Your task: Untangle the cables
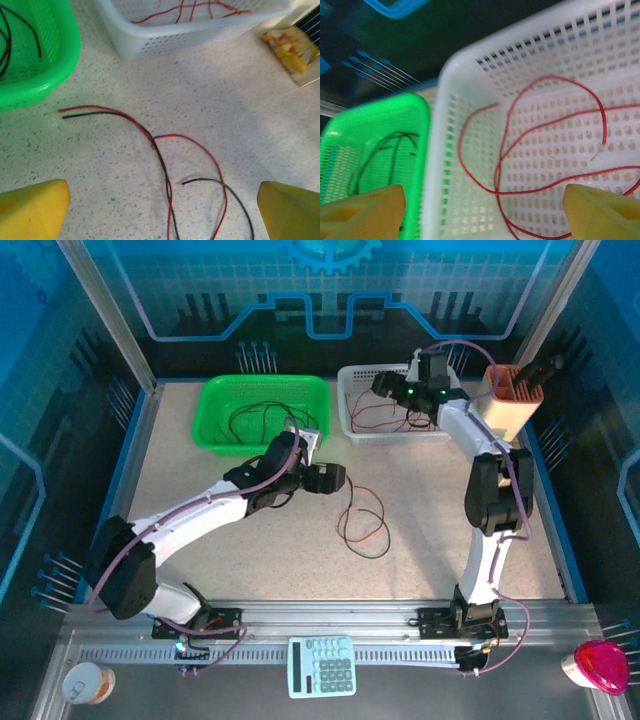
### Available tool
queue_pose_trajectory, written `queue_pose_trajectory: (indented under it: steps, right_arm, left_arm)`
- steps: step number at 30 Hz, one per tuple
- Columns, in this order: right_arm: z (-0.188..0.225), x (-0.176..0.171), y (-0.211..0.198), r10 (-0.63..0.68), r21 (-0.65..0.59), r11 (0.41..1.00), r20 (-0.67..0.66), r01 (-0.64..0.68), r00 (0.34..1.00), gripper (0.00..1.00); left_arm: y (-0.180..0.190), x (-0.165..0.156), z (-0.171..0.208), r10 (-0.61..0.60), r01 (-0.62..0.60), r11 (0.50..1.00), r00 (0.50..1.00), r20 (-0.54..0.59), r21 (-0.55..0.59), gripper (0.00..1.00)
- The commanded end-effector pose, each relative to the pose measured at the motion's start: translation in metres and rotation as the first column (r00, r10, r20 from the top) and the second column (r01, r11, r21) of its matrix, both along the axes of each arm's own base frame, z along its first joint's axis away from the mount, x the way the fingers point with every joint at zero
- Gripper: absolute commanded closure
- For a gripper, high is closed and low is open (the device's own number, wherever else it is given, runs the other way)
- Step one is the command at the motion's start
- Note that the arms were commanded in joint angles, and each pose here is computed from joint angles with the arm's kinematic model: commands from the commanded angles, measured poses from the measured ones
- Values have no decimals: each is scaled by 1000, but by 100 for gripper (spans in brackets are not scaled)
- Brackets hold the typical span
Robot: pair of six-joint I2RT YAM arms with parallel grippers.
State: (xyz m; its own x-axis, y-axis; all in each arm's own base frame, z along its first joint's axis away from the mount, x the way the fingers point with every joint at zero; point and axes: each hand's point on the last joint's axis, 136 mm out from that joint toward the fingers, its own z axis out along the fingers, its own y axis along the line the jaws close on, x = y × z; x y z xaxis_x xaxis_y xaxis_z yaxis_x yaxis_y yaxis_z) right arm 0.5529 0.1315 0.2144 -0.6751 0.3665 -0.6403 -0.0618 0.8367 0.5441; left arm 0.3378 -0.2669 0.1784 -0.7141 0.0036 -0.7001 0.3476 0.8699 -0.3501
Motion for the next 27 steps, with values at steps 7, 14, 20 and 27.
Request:
queue_pose_trajectory:
  steps: [7,14,20,27]
  right_arm:
    - [89,-69,5,55,62,996,136,-63,989,18]
    - [47,-140,-3,37,56,998,65,-40,997,18]
    - [1,-191,3,73,13,997,-21,-73,997,19]
    - [-72,-245,11,122,-168,973,-196,-156,973,22]
  left_arm:
    - [-3,-4,-57,1,29,983,986,-166,179,21]
    - [-29,-12,-91,-43,101,969,968,-248,225,24]
    - [-20,11,-100,129,-59,956,964,-230,289,30]
    - [-23,17,-103,178,-104,952,954,-242,289,31]
